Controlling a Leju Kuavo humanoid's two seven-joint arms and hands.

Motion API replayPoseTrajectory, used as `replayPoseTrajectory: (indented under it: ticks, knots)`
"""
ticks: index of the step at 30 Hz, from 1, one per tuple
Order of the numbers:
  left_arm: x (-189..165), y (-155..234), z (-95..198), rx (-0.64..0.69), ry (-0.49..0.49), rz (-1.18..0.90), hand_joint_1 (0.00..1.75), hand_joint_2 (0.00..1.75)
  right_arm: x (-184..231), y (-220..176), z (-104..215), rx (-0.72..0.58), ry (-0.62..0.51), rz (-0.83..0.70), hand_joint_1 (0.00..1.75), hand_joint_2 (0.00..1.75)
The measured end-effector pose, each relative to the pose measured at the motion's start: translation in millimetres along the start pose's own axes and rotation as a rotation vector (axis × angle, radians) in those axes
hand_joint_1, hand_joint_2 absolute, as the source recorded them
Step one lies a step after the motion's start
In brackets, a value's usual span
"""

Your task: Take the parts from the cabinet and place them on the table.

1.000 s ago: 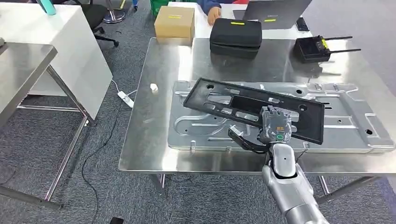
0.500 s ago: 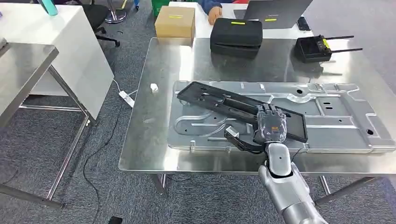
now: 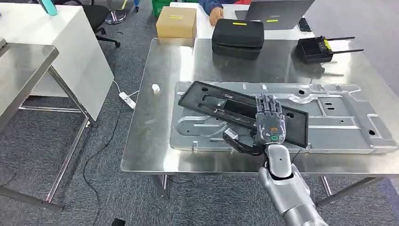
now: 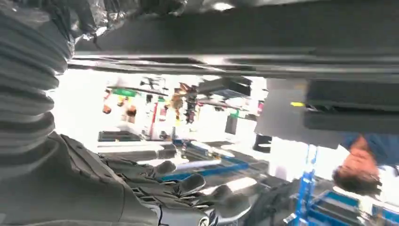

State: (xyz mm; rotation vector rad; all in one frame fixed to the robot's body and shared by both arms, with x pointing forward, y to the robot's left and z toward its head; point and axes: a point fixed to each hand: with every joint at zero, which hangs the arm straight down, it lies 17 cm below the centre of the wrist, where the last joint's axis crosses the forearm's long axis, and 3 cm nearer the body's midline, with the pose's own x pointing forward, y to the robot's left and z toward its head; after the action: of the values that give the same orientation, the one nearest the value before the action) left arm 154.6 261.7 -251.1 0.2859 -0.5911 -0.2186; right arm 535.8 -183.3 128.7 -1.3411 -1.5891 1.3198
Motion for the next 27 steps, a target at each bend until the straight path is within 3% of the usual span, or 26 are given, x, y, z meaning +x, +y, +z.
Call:
replayPoseTrajectory:
  ticks: [7, 11, 22, 27]
  knots:
    - [-1, 1, 0, 0.006, 0.006, 0.015, 0.00, 0.00, 4, -7, 12, -0.022, -0.020, -0.034, 0.00, 1.75]
    - [-3, 2, 1, 0.013, 0.014, 0.029, 0.00, 0.00, 11, -32, 20, -0.082, -0.069, -0.122, 0.00, 1.75]
    - [-9, 6, 1, 0.031, 0.033, 0.062, 0.00, 0.00, 24, -74, 74, -0.120, -0.213, -0.232, 0.00, 1.75]
    - [-11, 9, 0, 0.041, 0.040, 0.066, 0.00, 0.00, 33, -97, 98, -0.161, -0.276, -0.402, 0.00, 1.75]
